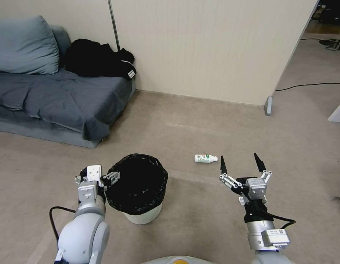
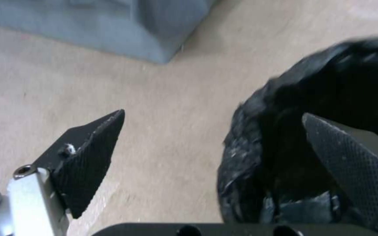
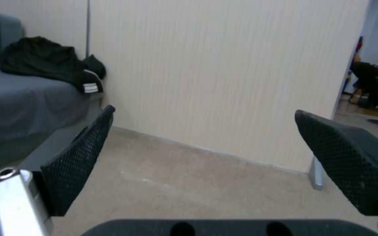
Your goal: Pick up the trash bin, then pick up the garbage from the floor and place it into the trash bin.
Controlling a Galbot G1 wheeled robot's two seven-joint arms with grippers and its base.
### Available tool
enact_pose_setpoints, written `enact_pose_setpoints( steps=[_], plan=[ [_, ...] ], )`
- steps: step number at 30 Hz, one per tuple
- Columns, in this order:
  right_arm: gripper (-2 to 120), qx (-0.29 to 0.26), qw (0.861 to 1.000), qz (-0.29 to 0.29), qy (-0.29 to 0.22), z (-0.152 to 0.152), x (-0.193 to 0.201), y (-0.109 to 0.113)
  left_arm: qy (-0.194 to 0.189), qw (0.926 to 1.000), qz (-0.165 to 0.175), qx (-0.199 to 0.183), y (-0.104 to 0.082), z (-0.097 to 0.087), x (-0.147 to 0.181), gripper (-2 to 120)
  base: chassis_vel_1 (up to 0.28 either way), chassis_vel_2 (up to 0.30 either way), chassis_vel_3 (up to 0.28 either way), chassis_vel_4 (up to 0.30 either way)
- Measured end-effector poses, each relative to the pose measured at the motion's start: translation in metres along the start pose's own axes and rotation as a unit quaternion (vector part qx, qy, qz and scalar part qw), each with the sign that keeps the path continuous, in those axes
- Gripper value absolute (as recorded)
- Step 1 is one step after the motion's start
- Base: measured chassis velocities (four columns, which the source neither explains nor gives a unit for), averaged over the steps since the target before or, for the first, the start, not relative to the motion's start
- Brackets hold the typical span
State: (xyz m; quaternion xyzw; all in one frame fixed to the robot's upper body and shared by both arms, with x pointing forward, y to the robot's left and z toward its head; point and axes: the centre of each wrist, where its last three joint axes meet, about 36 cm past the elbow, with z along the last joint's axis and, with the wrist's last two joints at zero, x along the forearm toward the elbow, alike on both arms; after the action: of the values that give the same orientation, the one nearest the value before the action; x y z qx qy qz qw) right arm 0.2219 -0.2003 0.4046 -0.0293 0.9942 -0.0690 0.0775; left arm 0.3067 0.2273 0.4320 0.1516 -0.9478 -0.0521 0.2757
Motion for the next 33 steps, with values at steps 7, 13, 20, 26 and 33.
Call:
enact_pose_setpoints(
  steps=[7, 13, 20, 26, 33],
  plan=[
    [100, 0.001, 1.000, -0.005, 0.004, 0.005, 0.004, 0.001, 0.041, 0.9991, -0.011, -0.004, -0.002, 0.010, -0.019, 99, 0.000, 0.000, 0.000, 0.000],
    [100, 0.001, 1.000, -0.010, 0.006, 0.006, 0.004, 0.002, 0.055, 0.9985, 0.004, -0.004, -0.003, 0.016, -0.029, 99, 0.000, 0.000, 0.000, 0.000],
    [100, 0.000, 1.000, -0.013, 0.007, 0.006, 0.005, 0.002, 0.070, 0.9974, 0.020, -0.002, -0.006, 0.024, -0.037, 99, 0.000, 0.000, 0.000, 0.000],
    [100, 0.002, 1.000, -0.015, 0.007, 0.007, 0.006, 0.003, 0.079, 0.9961, 0.037, 0.012, -0.013, 0.027, -0.042, 93, 0.000, 0.000, 0.000, 0.000],
    [100, 0.004, 1.000, -0.022, 0.001, 0.008, 0.006, 0.003, 0.088, 0.9951, 0.042, 0.018, -0.017, 0.032, -0.044, 77, 0.000, 0.000, 0.000, 0.000]
  ],
)
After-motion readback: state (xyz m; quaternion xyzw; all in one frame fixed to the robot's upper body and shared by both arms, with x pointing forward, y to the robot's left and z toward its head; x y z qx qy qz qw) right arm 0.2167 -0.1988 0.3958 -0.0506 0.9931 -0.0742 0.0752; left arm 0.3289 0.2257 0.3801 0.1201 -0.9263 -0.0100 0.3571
